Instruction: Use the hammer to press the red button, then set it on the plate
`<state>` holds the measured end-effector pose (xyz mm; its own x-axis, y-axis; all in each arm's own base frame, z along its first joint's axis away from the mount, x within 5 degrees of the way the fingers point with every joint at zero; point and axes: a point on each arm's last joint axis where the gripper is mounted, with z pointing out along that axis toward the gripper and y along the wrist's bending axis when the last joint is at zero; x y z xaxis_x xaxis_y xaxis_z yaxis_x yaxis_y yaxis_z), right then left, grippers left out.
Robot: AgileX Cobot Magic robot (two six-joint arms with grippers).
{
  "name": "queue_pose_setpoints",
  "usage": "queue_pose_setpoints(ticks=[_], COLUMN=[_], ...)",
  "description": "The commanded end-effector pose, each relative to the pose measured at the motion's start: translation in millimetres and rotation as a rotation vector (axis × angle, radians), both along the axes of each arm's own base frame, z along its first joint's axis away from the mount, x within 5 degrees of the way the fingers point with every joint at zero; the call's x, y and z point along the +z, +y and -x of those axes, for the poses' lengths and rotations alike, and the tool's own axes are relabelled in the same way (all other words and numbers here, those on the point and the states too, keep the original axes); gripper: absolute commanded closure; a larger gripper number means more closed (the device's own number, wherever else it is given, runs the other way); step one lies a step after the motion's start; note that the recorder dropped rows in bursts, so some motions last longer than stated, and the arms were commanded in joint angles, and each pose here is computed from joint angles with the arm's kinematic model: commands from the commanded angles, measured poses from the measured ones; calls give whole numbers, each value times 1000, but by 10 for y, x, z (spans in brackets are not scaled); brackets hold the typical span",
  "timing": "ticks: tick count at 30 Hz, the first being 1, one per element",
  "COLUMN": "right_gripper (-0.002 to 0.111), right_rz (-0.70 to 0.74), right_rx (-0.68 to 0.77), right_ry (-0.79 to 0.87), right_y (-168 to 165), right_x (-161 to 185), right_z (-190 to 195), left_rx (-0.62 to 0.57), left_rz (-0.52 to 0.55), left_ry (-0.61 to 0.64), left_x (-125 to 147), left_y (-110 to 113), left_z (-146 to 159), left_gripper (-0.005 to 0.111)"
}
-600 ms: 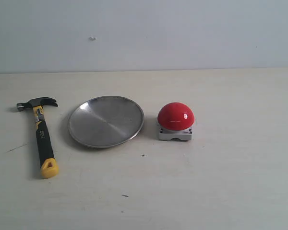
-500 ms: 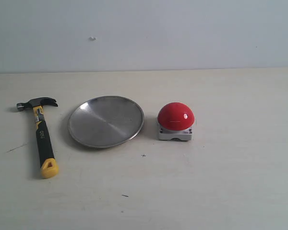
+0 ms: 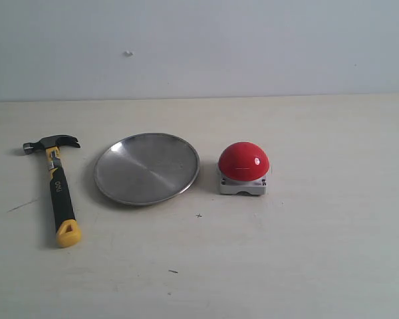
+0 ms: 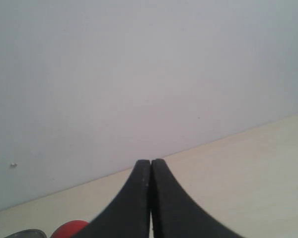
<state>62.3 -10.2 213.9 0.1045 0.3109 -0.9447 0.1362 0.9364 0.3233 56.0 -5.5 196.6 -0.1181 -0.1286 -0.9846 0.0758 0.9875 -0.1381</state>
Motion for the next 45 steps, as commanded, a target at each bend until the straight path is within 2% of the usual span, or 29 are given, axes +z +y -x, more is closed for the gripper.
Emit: queue_pose_setpoints(ticks=[1, 22, 28, 29, 34, 39, 43, 45], right_gripper=[108, 108, 108, 108, 108, 108, 108, 108], right_rz=[11, 11, 11, 11, 11, 11, 11, 11], right_rx=[1, 1, 1, 1, 1, 1, 1, 1], right_ry=[0, 0, 0, 0, 0, 0, 0, 0], right_y=[2, 2, 2, 2, 2, 2, 2, 2], right_x=[-10, -10, -10, -10, -10, -10, -10, -10], right_z=[3, 3, 3, 3, 3, 3, 3, 3], left_rx=[2, 2, 6, 8, 13, -6, 40, 118], left_rz=[9, 9, 43, 68, 401, 463, 719, 721], left_ry=[-5, -7, -74, -88, -176, -361, -497, -485], left_x=[-5, -3, 60, 74, 183, 351, 462, 545], left_y=[0, 1, 3, 4, 12, 34, 142, 199], left_z=[3, 3, -2, -2, 2, 34, 67, 27], left_gripper=[107, 107, 107, 107, 107, 107, 107, 107])
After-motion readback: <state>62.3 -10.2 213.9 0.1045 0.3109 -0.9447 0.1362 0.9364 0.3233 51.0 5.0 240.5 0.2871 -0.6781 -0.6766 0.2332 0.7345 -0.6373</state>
